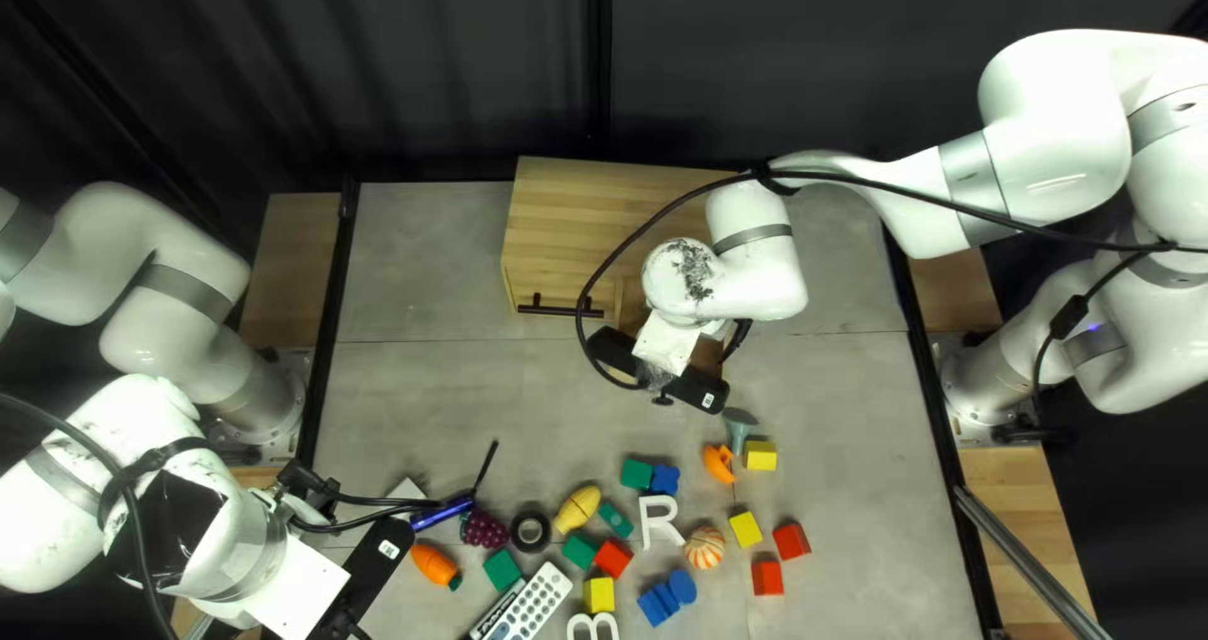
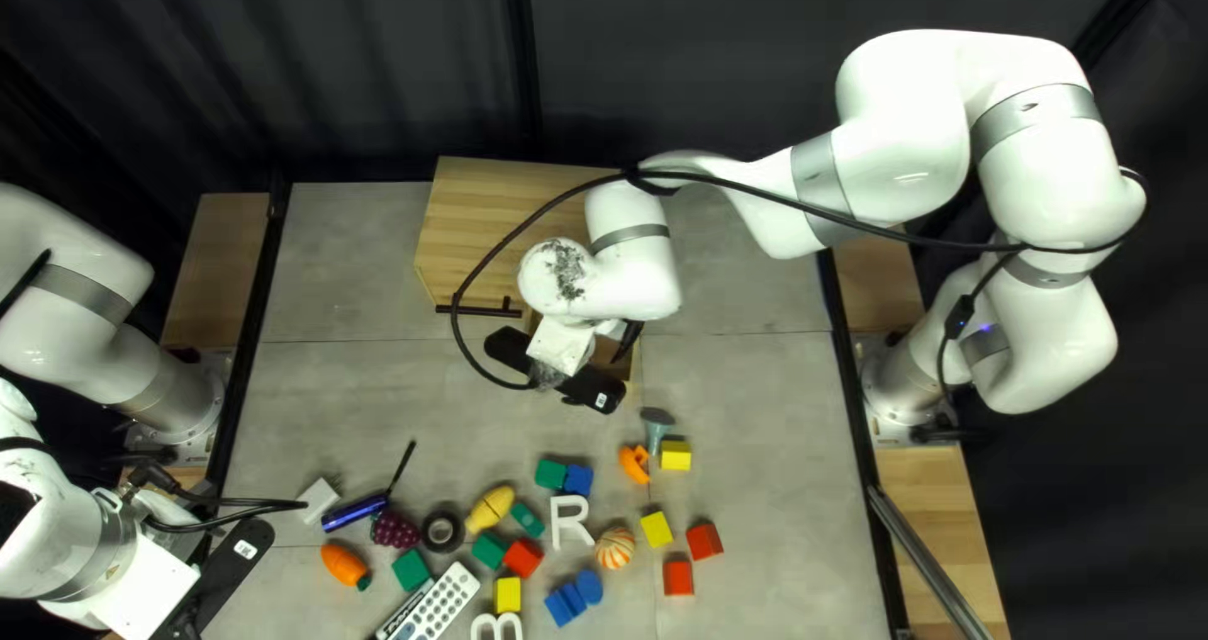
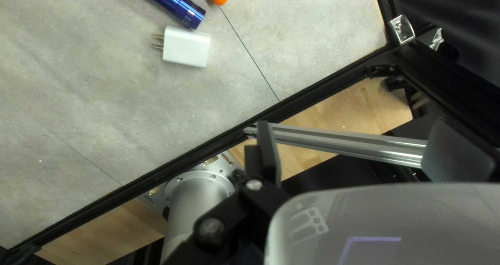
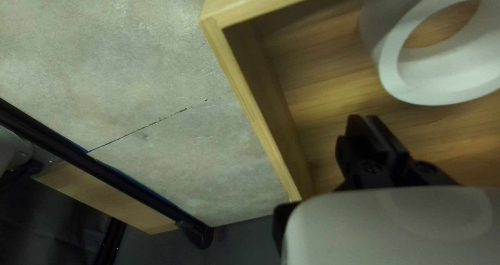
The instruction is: Open drawers and place objects into drawer and close
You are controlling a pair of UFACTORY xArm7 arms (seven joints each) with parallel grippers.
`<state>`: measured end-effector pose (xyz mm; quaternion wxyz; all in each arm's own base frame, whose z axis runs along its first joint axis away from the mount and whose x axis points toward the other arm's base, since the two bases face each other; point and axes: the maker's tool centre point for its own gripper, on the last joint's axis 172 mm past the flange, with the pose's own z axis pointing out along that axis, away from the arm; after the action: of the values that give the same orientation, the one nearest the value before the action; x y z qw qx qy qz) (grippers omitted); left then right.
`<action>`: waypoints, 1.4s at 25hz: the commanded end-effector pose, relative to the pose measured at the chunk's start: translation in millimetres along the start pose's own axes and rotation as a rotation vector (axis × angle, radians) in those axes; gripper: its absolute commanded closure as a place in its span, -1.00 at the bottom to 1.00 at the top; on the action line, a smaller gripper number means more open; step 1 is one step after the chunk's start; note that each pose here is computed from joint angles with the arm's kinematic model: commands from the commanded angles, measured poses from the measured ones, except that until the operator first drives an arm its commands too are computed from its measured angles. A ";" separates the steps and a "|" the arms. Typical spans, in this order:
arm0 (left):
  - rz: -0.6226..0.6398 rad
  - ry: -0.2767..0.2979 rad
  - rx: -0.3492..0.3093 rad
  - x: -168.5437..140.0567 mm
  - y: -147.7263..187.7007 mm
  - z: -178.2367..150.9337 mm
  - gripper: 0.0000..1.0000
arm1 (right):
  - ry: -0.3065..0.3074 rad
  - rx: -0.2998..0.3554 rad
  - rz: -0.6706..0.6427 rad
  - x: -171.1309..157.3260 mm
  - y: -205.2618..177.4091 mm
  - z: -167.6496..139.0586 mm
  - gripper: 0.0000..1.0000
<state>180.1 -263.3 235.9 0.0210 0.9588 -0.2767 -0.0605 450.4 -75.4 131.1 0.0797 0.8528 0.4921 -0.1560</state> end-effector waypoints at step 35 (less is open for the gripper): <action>0.000 0.000 0.000 0.0 0.0 0.0 -1.00 | 0.079 -0.082 -0.031 31.5 16.0 -15.4 1.00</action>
<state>180.1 -263.3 235.9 0.0210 0.9588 -0.2767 -0.0605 478.3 -55.8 133.5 0.0920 0.8475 0.5122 -0.1046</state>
